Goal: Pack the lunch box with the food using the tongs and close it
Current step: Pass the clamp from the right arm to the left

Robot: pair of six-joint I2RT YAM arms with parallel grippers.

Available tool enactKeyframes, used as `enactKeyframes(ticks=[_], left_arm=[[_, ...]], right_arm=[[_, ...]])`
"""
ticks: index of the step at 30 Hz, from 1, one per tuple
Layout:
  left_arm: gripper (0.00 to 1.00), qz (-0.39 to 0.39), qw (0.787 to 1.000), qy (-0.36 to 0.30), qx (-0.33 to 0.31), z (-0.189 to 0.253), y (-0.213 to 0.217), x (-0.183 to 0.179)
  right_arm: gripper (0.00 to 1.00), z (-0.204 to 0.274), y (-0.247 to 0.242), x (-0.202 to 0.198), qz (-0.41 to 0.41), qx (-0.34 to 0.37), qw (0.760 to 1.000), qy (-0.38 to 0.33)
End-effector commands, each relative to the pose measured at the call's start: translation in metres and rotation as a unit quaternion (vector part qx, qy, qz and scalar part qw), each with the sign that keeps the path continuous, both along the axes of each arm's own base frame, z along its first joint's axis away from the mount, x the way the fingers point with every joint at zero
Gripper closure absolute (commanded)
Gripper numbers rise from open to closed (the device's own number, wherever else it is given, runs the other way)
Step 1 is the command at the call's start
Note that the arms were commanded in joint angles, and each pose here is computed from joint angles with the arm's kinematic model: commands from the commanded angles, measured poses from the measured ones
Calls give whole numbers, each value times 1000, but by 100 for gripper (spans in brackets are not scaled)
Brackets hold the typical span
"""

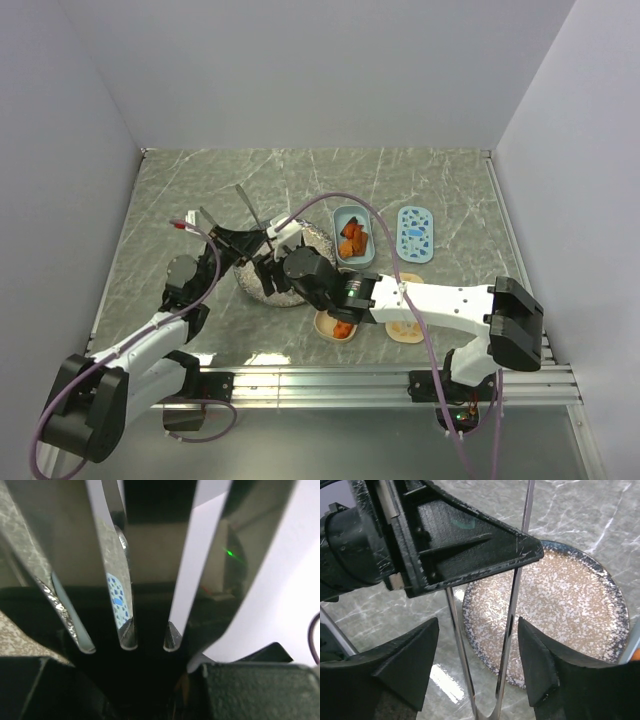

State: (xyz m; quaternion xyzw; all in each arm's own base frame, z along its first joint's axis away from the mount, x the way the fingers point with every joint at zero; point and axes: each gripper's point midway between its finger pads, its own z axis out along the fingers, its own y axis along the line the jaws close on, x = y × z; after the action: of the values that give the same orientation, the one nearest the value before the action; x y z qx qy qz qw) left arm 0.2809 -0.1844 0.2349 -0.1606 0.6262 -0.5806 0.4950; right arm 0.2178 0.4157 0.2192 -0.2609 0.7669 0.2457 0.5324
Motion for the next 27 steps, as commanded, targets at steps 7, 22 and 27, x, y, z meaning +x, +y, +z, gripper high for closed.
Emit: enactKeyframes(ticks=[7, 22, 27], left_arm=[[78, 63, 998, -11, 20, 15, 39, 48], [84, 65, 979, 154, 118, -87, 131, 149], [83, 121, 951, 199, 202, -94, 160, 138]], right_arm=[[8, 48, -28, 6, -48, 57, 996, -46], [5, 102, -139, 34, -123, 144, 975, -117], [5, 120, -172, 48, -134, 179, 965, -137]])
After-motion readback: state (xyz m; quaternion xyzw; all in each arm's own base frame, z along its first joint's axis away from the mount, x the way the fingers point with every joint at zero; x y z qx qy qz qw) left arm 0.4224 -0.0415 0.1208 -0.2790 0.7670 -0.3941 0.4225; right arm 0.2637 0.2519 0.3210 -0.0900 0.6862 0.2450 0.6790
